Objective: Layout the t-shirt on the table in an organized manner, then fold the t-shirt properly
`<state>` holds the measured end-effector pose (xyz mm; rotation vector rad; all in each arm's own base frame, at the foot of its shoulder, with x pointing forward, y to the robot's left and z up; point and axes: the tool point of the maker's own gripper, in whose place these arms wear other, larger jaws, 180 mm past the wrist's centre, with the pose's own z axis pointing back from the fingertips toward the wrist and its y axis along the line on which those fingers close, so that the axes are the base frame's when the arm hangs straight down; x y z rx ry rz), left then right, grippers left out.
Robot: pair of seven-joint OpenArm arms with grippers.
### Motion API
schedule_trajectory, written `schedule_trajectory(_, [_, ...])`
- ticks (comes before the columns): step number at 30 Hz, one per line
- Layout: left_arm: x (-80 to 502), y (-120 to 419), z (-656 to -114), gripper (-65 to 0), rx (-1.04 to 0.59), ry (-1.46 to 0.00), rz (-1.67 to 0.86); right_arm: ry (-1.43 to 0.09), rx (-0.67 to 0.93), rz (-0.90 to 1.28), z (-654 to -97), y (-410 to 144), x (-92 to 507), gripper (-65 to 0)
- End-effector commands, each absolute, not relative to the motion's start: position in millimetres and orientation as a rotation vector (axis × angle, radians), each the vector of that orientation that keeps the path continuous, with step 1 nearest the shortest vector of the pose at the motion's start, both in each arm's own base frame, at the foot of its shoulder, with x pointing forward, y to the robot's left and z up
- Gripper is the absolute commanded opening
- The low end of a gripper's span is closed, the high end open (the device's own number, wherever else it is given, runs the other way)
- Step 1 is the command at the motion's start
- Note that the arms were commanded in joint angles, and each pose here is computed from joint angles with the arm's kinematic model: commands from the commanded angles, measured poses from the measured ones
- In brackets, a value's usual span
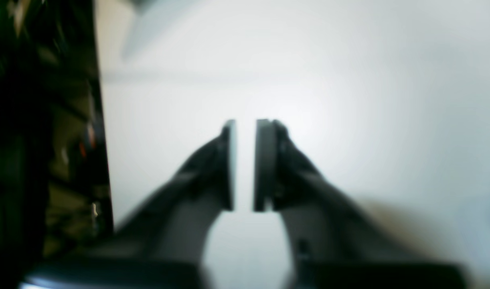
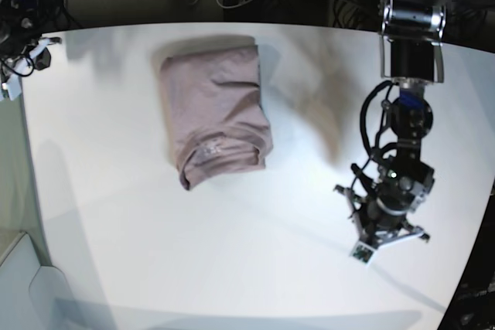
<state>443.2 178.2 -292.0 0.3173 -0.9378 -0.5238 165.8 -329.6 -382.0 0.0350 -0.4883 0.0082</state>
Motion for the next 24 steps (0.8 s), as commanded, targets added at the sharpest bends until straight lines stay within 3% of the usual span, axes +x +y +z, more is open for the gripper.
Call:
schedule_trajectory(1, [444.3,194.3,-275.2,-65.0,0.342,-0.970,-0.477,-0.541,0.003,0.047,-362.7,-331.8,174.5,-65.0])
schedule_trajectory(8, [338.4,273.4,-321.9,-65.0,0.413,-0.691,-0.479,-0.517,0.022,0.183,-360.3,-294.6,166.2,-65.0])
schedule_trajectory(13, [263.7,310.1,-331.7,-64.9,0.481,-0.568,-0.436,-0.516,0.071,0.212,-370.5,-277.7,148.3,-65.0])
schedule_trajectory(17, [203.1,325.6,-346.1,-64.9,0.505,-0.449,-0.430,-0.492,0.084,0.199,-378.5,-277.9,123.7,-65.0])
schedule_trajectory(24, [95.6,332.0,-378.6,-64.9,0.456,-0.249,-0.322,-0.311,-0.060,0.167,-422.0,-291.3,65.4,-65.0])
